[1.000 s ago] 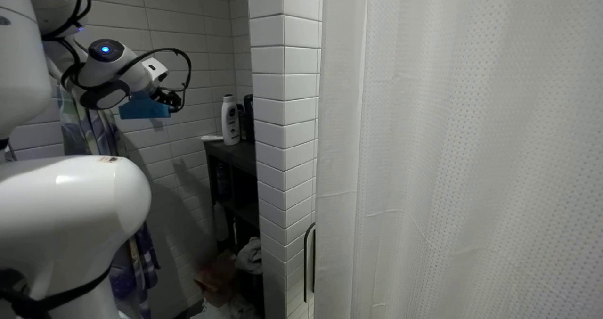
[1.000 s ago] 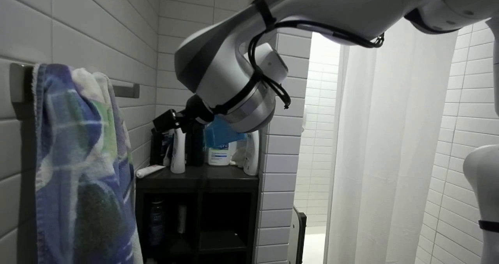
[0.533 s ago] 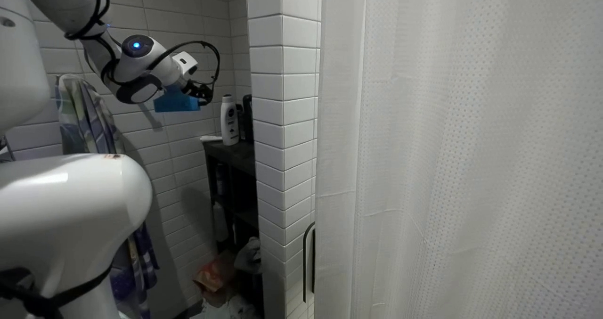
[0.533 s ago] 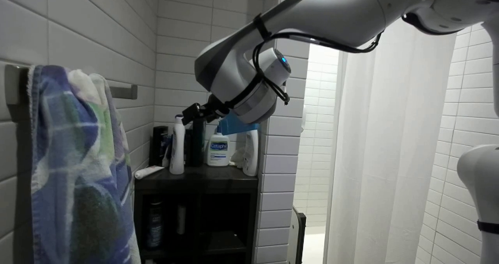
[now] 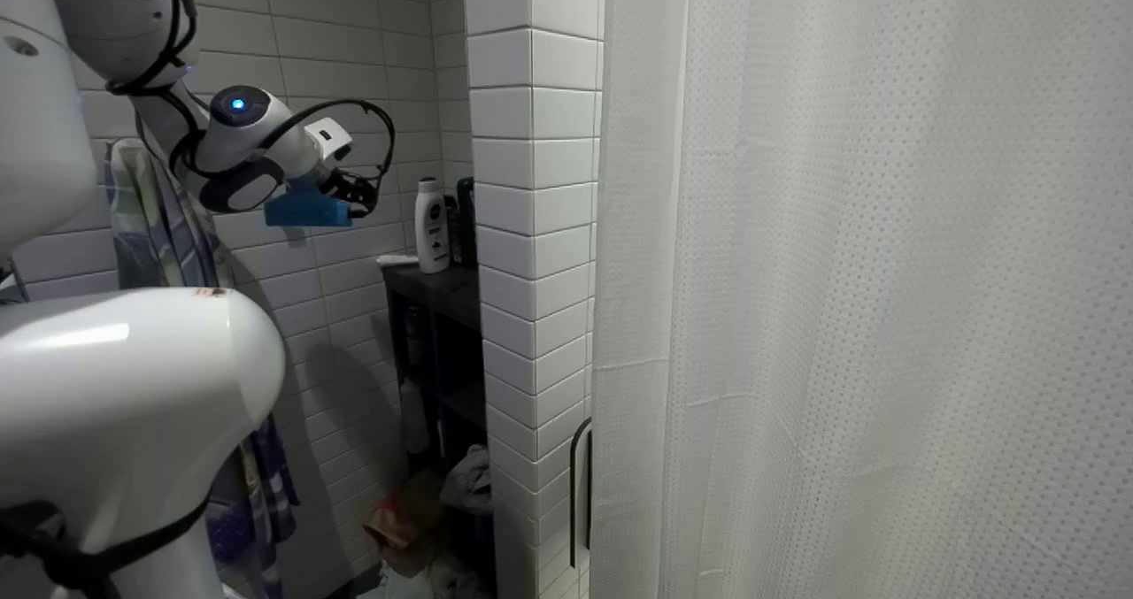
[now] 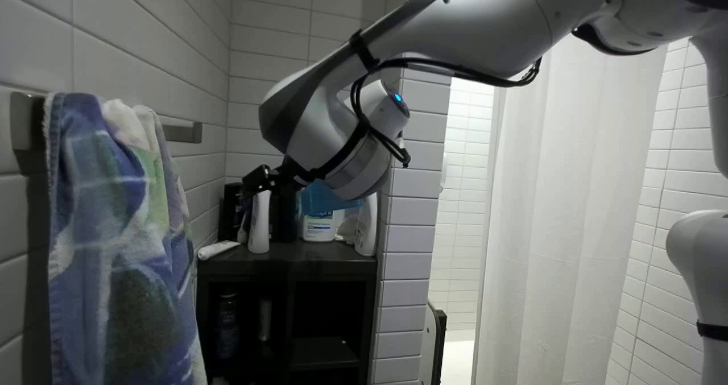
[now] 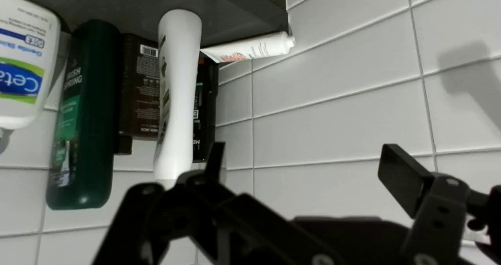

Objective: Move the white Nivea bottle on the left to the right

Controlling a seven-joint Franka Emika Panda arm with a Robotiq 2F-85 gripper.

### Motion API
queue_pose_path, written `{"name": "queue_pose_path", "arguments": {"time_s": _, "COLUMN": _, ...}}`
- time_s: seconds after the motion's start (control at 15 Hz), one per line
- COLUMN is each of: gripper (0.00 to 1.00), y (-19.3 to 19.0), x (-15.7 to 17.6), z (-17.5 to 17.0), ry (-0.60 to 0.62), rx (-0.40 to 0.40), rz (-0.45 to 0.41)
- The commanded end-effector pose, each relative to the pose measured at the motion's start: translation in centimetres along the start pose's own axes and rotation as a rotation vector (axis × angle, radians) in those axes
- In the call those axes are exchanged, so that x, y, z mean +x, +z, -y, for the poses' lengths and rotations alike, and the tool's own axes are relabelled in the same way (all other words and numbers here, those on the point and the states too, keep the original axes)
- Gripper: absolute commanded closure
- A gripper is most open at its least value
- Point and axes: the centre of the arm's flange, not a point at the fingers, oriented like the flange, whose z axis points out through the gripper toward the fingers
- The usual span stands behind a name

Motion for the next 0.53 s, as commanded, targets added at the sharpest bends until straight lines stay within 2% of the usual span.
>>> {"name": "queue_pose_path", "arguments": {"time_s": 0.0, "gripper": 0.00, "y": 2.6, "x": -1.0, "z": -1.1, "ry": 0.037, "rx": -0.020, "rz": -0.012}}
{"name": "queue_pose_path", "arguments": {"time_s": 0.47, "gripper": 0.00, "y": 6.3, "x": -1.0, "z": -3.6, "ry": 0.085, "rx": -0.060, "rz": -0.015}}
